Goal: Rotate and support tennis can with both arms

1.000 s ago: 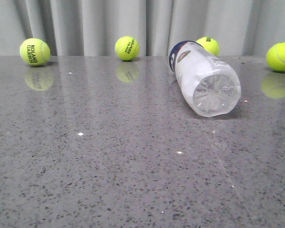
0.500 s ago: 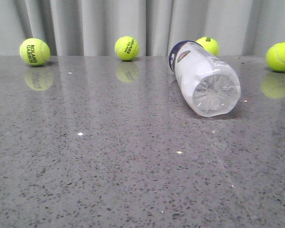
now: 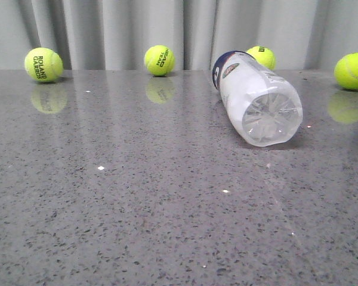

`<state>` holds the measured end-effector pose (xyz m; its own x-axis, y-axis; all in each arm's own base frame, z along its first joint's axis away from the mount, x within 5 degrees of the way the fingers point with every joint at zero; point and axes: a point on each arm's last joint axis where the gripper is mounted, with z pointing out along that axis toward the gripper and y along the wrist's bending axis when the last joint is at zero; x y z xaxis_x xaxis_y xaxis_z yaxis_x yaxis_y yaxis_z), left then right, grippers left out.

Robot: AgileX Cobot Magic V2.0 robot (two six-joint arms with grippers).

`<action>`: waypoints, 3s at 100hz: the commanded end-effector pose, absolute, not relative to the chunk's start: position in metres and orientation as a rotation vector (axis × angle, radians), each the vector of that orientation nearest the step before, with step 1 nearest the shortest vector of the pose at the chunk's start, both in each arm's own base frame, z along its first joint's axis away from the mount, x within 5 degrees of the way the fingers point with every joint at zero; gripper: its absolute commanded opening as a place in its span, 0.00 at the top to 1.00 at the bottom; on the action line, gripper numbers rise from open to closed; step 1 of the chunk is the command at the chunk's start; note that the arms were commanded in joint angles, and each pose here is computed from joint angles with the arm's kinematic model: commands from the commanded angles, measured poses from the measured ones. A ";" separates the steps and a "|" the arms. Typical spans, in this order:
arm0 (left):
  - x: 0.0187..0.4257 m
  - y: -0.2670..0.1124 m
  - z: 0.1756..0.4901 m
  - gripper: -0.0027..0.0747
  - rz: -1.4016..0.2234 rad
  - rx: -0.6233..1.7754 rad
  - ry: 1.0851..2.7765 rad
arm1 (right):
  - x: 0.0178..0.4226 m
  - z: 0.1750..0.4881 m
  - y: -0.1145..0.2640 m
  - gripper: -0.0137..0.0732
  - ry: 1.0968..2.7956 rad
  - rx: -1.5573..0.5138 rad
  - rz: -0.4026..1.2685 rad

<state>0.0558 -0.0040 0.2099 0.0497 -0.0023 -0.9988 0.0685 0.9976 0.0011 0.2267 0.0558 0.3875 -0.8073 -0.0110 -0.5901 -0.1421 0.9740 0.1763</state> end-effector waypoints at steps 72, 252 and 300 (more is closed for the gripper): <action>0.055 -0.003 0.204 0.99 -0.064 0.035 1.455 | 0.359 0.358 0.147 0.14 2.678 -0.079 0.393; 0.055 -0.003 0.204 0.99 -0.064 0.035 1.455 | 0.355 0.356 0.210 0.53 1.947 -1.872 0.090; 0.055 -0.003 0.204 0.99 -0.064 0.035 1.455 | 0.351 0.323 0.252 0.53 1.833 -2.052 0.116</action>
<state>0.0558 -0.0040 0.2099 0.0497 -0.0023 -0.9988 0.0685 0.9976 0.0011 0.3569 0.2564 0.3073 0.1269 -0.9419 -0.3109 -0.9708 -0.0536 -0.2340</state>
